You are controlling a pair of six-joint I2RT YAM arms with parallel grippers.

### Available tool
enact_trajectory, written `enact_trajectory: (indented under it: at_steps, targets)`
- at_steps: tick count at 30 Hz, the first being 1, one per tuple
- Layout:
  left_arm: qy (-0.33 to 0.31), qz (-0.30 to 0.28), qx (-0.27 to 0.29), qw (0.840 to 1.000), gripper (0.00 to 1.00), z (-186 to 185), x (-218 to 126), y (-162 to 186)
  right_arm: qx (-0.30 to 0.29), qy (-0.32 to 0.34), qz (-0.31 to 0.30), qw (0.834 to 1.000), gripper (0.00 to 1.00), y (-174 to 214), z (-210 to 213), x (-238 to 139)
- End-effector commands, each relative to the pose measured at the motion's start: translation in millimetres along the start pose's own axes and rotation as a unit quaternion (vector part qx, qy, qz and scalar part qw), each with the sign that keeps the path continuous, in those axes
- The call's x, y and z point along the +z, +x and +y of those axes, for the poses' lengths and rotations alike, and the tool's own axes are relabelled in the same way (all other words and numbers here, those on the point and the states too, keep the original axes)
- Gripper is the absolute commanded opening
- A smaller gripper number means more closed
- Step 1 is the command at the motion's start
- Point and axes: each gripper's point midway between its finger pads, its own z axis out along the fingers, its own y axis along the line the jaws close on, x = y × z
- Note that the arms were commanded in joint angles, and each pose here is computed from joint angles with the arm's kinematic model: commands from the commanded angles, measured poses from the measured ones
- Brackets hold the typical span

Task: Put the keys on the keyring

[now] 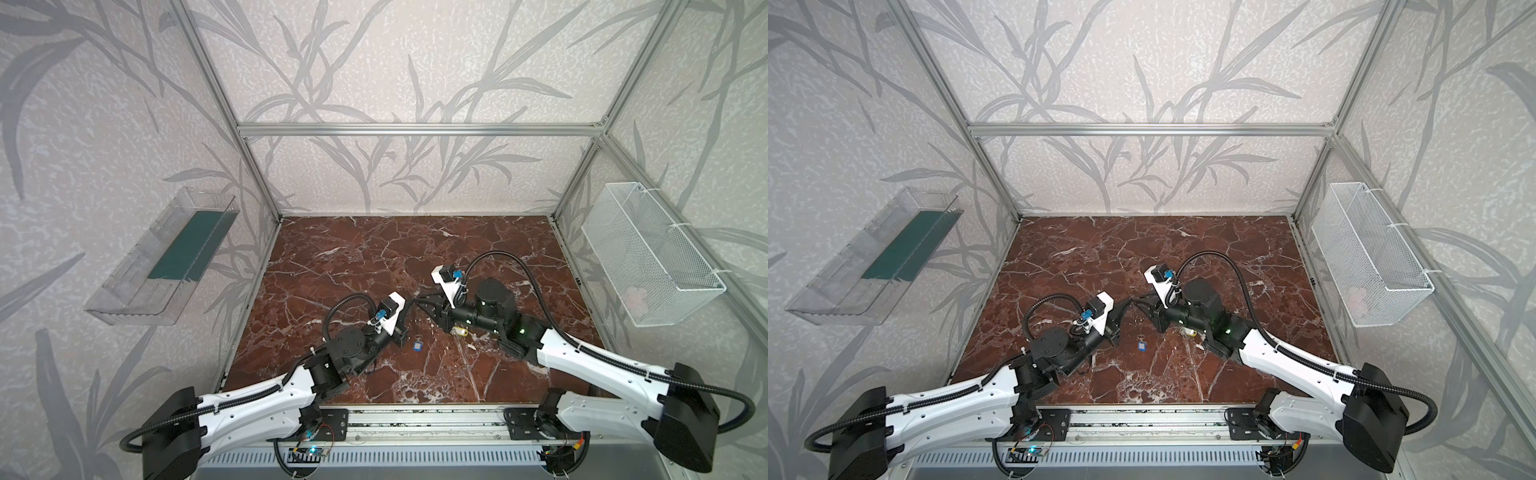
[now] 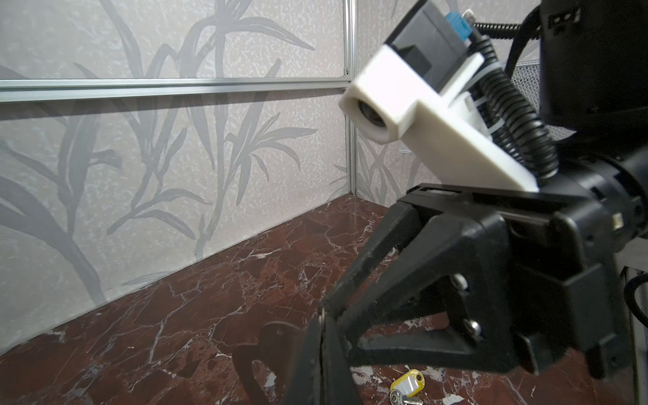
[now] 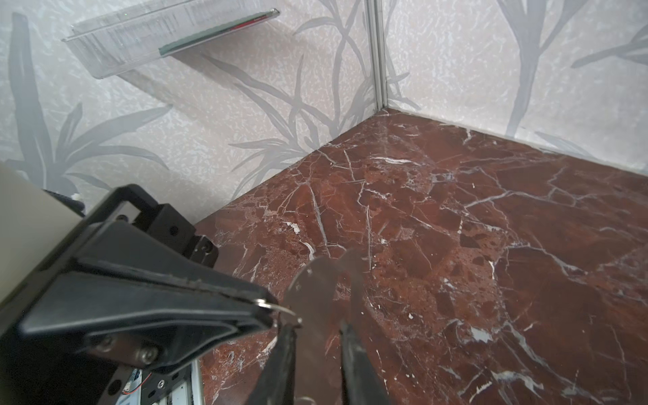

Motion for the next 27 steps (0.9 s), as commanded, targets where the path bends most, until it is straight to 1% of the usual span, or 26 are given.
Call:
enact_trajectory:
  at_steps: [1,3,6,7,14,22,24,26,27]
  targets:
    - [-0.020,-0.055,-0.008,0.998,0.00,6.0,0.8,-39.3,0.002,0.037,0.001,0.999,0.26,-1.6,-13.1,-3.3]
    - [-0.022,-0.053,-0.007,0.998,0.00,6.1,1.1,-39.1,-0.001,0.044,0.002,0.999,0.24,-0.6,-14.9,-5.6]
    - [-0.022,-0.049,-0.005,0.999,0.00,5.4,1.8,-37.5,-0.004,0.045,0.003,0.999,0.17,-0.6,-14.6,-8.2]
    - [-0.023,-0.048,-0.004,0.999,0.00,5.4,1.9,-37.2,-0.005,0.045,0.002,0.999,0.16,-0.9,-14.5,-9.1]
    - [-0.025,-0.030,0.006,0.999,0.00,3.5,6.9,-33.2,-0.009,0.036,-0.003,0.999,0.17,-5.1,-10.5,-11.2]
    - [-0.009,-0.017,0.006,1.000,0.00,-3.2,9.2,-28.8,-0.029,0.000,-0.001,1.000,0.18,-9.9,2.2,-13.9]
    - [-0.014,0.001,-0.001,1.000,0.00,-1.3,11.7,-27.0,-0.030,0.011,0.003,0.999,0.18,-9.3,-1.9,-17.0]
    - [-0.018,0.018,-0.031,0.999,0.00,3.0,14.0,-31.4,-0.030,0.020,0.002,0.999,0.18,-10.0,-7.3,-22.5]
    - [-0.015,0.035,-0.043,0.998,0.00,4.6,15.9,-33.6,-0.028,0.023,-0.001,0.999,0.17,-12.2,-9.6,-26.7]
